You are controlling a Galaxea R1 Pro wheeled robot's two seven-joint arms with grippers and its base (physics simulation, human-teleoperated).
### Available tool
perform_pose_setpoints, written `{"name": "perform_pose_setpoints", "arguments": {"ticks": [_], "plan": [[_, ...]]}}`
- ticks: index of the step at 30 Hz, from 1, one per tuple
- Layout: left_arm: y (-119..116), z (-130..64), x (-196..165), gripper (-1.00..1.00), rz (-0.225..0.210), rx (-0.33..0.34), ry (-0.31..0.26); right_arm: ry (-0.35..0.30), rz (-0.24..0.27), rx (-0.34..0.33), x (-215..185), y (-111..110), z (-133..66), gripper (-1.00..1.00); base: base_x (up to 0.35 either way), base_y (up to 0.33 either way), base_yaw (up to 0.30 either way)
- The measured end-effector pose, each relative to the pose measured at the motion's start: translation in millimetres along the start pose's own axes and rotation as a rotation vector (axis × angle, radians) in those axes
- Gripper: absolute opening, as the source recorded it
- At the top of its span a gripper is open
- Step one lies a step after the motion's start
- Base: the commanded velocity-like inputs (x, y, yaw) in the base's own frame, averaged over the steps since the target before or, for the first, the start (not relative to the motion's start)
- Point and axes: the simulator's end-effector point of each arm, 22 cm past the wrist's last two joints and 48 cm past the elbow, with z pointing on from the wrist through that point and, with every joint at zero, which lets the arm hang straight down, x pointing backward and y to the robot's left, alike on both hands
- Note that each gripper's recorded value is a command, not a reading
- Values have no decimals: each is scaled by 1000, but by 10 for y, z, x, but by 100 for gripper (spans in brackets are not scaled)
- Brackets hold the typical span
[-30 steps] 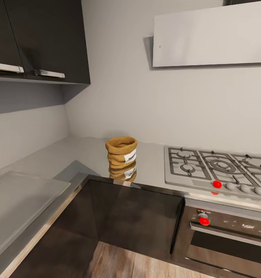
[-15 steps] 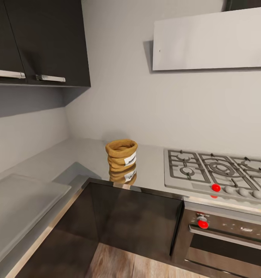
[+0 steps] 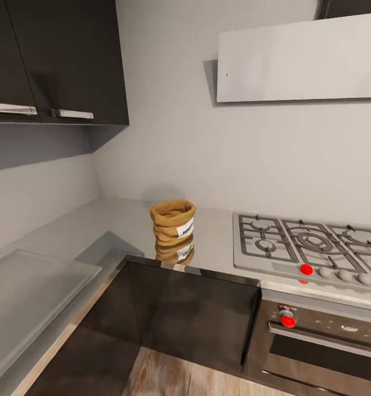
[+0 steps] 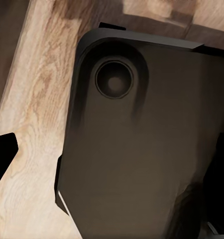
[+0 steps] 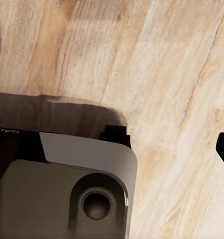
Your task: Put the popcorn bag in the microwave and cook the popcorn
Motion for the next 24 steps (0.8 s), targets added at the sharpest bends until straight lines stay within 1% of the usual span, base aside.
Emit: {"name": "perform_pose_setpoints", "arguments": {"ticks": [7, 16, 20, 21, 24], "plan": [[-1, -108, -6, 100, -2, 2, 0, 1, 0, -1, -20, 17, -104, 100, 0, 0, 0], [-3, -243, -7, 100, -3, 1, 1, 17, 2, -9, 12, 56, -235, 100, 0, 0, 0], [3, -302, -9, 100, -3, 0, 1, 70, 6, -16, 434, 124, -303, 100, 0, 0, 0], [7, -316, -9, 100, -3, 0, 1, 87, 7, -22, 559, 171, -323, 100, 0, 0, 0], [2, -359, -11, 100, -3, 1, 1, 101, 9, -24, 664, 199, -373, 100, 0, 0, 0]]}}
